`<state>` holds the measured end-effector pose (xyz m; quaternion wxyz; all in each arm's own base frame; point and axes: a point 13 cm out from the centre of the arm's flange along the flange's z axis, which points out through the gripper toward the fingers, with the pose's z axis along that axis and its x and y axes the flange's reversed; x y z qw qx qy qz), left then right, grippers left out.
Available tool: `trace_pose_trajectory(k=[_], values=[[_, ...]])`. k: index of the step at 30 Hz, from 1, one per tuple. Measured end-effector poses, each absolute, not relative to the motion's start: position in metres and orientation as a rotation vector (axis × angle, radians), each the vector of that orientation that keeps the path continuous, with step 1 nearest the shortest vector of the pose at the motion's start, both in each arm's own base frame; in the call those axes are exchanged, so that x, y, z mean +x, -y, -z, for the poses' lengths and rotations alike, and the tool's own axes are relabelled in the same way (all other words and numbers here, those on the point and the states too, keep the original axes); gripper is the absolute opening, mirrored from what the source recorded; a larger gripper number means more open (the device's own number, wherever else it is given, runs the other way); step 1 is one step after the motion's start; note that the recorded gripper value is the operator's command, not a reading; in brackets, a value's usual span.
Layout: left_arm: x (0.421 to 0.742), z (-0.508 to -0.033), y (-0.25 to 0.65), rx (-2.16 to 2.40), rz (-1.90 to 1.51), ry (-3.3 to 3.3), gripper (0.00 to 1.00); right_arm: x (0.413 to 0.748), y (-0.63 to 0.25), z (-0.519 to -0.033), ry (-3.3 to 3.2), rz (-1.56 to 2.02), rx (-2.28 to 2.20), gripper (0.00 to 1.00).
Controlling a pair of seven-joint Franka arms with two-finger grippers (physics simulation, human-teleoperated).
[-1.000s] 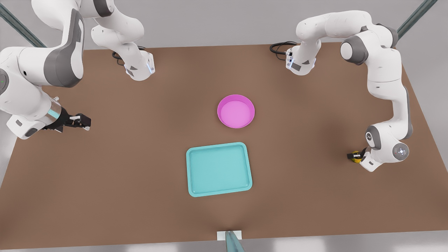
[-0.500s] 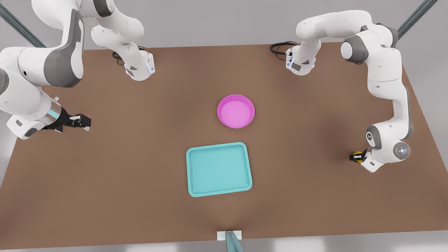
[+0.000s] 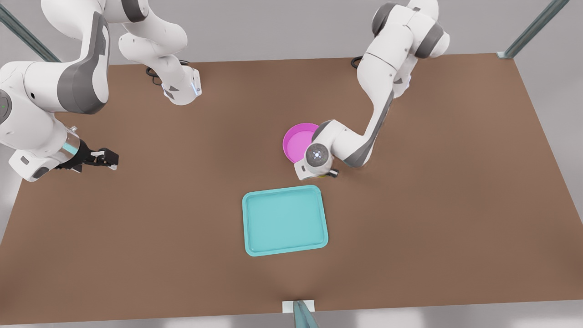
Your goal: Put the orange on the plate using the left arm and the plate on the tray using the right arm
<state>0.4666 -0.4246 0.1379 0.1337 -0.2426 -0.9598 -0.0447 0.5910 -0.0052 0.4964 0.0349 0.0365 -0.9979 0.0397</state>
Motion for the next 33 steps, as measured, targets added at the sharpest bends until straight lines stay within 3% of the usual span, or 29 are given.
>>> trace_pose_trajectory(k=[4,9,10,11,15,16,17,18,20,22,26,28,33], values=[[0.377,-0.147,0.478,-0.668,0.189,2.705,0.63,0.591,0.005,-0.496,3.068,-0.122,0.112,1.00],[0.346,-0.127,0.464,-0.483,0.308,2.649,0.63,0.591,0.005,-0.497,3.068,-0.122,0.113,1.00],[0.345,-0.125,0.462,-0.449,0.324,2.649,0.75,0.591,0.005,-0.497,3.068,-0.122,0.113,1.00],[0.346,-0.124,0.460,-0.414,0.336,2.650,1.00,0.591,0.005,-0.497,3.068,-0.122,0.113,1.00],[0.349,-0.125,0.456,-0.295,0.364,2.661,1.00,0.591,0.005,-0.497,3.069,-0.122,0.113,1.00],[0.356,-0.133,0.452,-0.258,0.366,2.676,1.00,0.591,0.005,-0.497,3.069,-0.122,0.113,1.00],[0.384,-0.163,0.444,-0.185,0.349,2.722,1.00,0.591,0.005,-0.497,3.069,-0.122,0.113,1.00],[0.434,-0.211,0.424,-0.056,0.306,2.782,1.00,0.591,0.005,-0.497,3.069,-0.122,0.113,1.00],[0.546,-0.295,0.286,0.374,0.285,2.830,1.00,0.591,0.005,-0.497,3.069,-0.122,0.113,1.00],[0.587,-0.361,0.150,0.678,0.282,2.799,1.00,0.591,0.005,-0.497,3.069,-0.122,0.113,1.00],[0.578,-0.436,0.101,0.576,0.011,2.766,1.00,0.593,0.003,-0.492,3.061,-0.124,0.118,1.00],[0.546,-0.469,0.102,0.443,-0.046,2.792,1.00,0.597,-0.004,-0.489,3.058,-0.130,0.133,1.00],[0.538,-0.475,0.087,0.365,0.001,2.816,1.00,0.601,-0.010,-0.480,3.044,-0.130,0.148,1.00]])
